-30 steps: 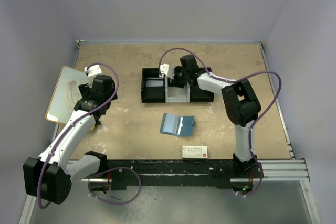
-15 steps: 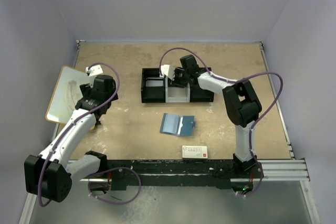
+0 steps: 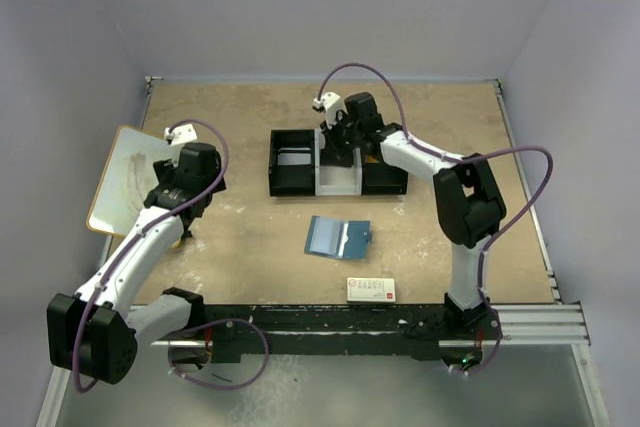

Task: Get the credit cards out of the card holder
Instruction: Place the credit card in the storage box, then adjust the credit card in the storage box.

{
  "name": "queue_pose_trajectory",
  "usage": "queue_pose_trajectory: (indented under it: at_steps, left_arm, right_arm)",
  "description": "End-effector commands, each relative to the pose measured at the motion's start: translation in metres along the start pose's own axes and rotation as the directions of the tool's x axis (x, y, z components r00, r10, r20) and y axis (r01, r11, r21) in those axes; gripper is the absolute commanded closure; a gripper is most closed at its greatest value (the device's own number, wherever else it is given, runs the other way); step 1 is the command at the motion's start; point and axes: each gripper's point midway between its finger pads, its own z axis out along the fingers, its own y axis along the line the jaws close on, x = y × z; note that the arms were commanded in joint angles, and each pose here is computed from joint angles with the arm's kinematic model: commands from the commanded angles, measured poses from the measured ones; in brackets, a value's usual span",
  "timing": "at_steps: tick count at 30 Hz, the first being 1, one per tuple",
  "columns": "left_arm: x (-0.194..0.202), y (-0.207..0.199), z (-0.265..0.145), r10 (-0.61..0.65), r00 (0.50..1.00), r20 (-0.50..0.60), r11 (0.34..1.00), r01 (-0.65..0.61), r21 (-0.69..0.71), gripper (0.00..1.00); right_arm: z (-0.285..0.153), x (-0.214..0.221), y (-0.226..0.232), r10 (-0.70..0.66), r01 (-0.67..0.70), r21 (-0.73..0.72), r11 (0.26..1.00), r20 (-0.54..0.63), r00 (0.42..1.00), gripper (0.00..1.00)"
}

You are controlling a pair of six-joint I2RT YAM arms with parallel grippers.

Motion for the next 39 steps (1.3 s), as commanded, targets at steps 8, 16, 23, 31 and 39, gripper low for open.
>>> queue_pose_trajectory:
  at_steps: [8,16,23,31,39]
  left_arm:
    - [-0.008,-0.006,0.002,-0.001,1.0,0.019,1.0,0.001,0.024,0.2]
    - [-0.008,-0.006,0.002,0.0,1.0,0.018,1.0,0.0,0.024,0.2]
    - [-0.008,-0.007,0.002,0.001,1.0,0.018,1.0,-0.002,0.024,0.2]
    - [-0.009,-0.006,0.002,0.0,1.0,0.02,1.0,0.0,0.025,0.21]
    - [-0.009,-0.006,0.002,0.0,1.0,0.019,1.0,-0.001,0.025,0.21]
  right_arm:
    - [0.008,0.039,0.013,0.474,-0.446,0.242,0.862,-0.071,0.878,0.99]
    - [0.021,0.055,-0.005,0.497,-0.437,0.367,0.821,-0.085,0.863,0.97]
    - [0.026,0.058,-0.013,0.498,-0.425,0.407,0.808,-0.087,0.863,0.97]
    - [0.029,0.063,-0.016,0.485,-0.401,0.452,0.797,-0.084,0.87,0.96]
    - [0.037,0.069,-0.01,0.479,-0.375,0.517,0.769,-0.079,0.874,0.95]
